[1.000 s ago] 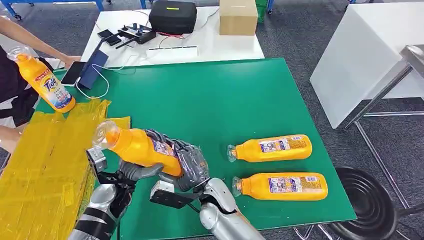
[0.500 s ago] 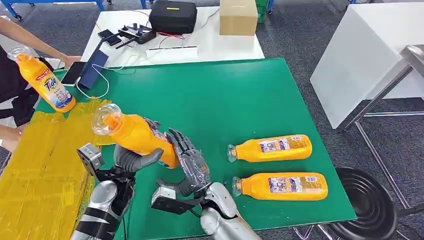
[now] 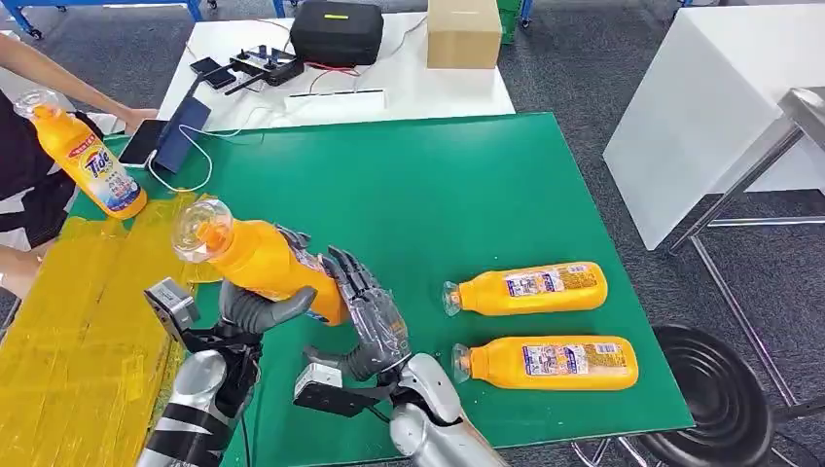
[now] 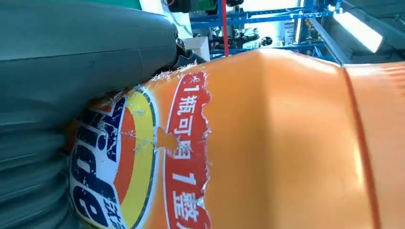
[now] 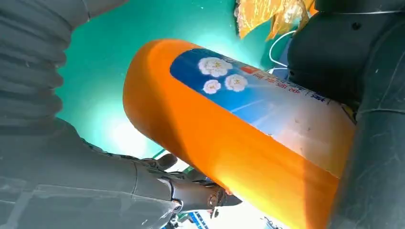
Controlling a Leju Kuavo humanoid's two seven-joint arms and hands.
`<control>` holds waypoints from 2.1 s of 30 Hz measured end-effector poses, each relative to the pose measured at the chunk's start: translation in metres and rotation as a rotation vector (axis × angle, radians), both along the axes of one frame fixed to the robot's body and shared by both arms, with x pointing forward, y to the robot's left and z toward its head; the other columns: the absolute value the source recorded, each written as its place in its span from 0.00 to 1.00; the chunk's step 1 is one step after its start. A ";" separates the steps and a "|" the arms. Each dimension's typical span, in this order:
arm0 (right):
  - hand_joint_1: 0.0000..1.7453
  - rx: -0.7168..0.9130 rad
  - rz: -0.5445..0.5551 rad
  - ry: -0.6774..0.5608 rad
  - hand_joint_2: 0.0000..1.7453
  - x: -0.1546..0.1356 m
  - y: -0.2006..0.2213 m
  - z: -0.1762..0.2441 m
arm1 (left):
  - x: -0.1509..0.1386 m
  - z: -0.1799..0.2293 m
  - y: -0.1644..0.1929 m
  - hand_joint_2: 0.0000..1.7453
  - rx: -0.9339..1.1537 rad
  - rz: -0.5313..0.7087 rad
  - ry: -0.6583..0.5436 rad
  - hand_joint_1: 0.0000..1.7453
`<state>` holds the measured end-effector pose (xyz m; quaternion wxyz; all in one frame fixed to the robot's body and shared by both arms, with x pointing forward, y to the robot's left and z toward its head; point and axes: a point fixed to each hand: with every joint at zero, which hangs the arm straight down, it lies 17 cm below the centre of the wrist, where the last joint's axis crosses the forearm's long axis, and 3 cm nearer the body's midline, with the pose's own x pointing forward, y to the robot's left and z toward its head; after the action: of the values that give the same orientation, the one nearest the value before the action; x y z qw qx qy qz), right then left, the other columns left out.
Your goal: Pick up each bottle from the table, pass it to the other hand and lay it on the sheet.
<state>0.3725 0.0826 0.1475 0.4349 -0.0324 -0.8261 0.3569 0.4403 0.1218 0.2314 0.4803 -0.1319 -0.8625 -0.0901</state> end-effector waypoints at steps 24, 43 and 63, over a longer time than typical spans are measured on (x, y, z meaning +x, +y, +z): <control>0.00 0.301 -0.061 0.013 1.00 0.000 -0.073 0.057 | 0.127 -0.108 0.239 1.00 1.705 1.055 0.134 1.00; 0.00 0.421 -0.125 0.186 1.00 0.026 -0.118 0.045 | 0.108 -0.163 0.294 1.00 1.805 0.954 0.257 0.00; 0.00 0.403 -0.150 0.167 1.00 0.030 -0.122 0.046 | 0.104 -0.166 0.259 1.00 1.480 0.894 0.233 0.00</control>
<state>0.4022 -0.0391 0.1936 0.5249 0.0236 -0.8370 0.1529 0.5446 0.3804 0.0658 0.5181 0.5564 -0.4988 -0.4161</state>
